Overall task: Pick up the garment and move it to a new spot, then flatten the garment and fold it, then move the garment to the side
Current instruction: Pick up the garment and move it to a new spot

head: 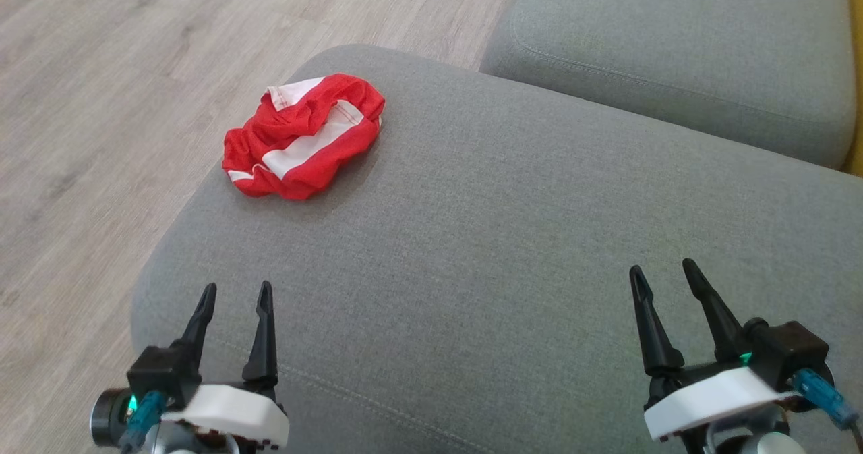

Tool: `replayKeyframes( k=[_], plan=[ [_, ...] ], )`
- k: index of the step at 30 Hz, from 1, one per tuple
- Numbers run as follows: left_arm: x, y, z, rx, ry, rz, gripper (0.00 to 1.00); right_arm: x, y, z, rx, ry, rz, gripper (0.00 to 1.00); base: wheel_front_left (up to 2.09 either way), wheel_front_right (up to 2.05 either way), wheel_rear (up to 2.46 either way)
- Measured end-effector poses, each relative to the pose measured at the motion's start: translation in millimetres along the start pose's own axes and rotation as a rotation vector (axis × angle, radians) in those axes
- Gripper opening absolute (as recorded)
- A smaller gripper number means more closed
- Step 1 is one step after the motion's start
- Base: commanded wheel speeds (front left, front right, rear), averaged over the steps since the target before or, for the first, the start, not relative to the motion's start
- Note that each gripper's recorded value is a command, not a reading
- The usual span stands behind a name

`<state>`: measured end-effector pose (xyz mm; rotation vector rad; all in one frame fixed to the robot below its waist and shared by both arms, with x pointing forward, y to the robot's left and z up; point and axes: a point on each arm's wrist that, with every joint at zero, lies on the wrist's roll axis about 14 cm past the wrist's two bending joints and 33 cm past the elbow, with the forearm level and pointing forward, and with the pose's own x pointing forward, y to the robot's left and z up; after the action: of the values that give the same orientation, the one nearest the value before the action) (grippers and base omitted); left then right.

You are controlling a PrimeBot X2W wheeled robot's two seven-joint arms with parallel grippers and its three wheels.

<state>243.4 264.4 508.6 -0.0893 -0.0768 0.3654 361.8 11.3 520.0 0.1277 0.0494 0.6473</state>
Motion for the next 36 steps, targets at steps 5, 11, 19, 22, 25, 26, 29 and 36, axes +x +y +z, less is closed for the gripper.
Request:
replayKeyframes(
  k=[5, 11, 19, 22, 25, 26, 29, 36],
  plan=[
    [1, -1, -4, -0.002, 0.016, 0.000, 1.00, 2, -2, -5, -0.005, 0.015, -0.002, 1.00, 0.00, 0.00, 0.00],
    [25, 0, -1, 0.008, 0.018, 0.004, 1.00, 10, -9, -10, -0.012, 0.043, -0.008, 1.00, 0.00, 0.00, 0.00],
    [117, -11, 5, 0.006, 0.008, -0.024, 1.00, 43, -39, -6, -0.025, 0.037, -0.038, 1.00, 0.00, 0.00, 0.00],
    [152, -14, -10, 0.034, 0.064, -0.048, 1.00, 46, -59, -20, -0.022, 0.071, -0.074, 1.00, 0.00, 0.00, 0.00],
    [183, -10, -35, 0.063, 0.153, -0.053, 1.00, 47, -77, -34, -0.011, 0.101, -0.107, 1.00, 0.00, 0.00, 0.00],
    [191, -7, -45, 0.075, 0.189, -0.050, 1.00, 48, -82, -38, -0.007, 0.106, -0.116, 1.00, 0.00, 0.00, 0.00],
    [205, 2, -82, 0.120, 0.328, -0.050, 1.00, 49, -97, -43, 0.000, 0.110, -0.152, 1.00, 0.00, 0.00, 0.00],
    [205, 12, -146, 0.138, 0.581, -0.030, 1.00, 41, -118, -56, 0.007, 0.141, -0.209, 1.00, 0.00, 0.00, 0.00]
  ],
)
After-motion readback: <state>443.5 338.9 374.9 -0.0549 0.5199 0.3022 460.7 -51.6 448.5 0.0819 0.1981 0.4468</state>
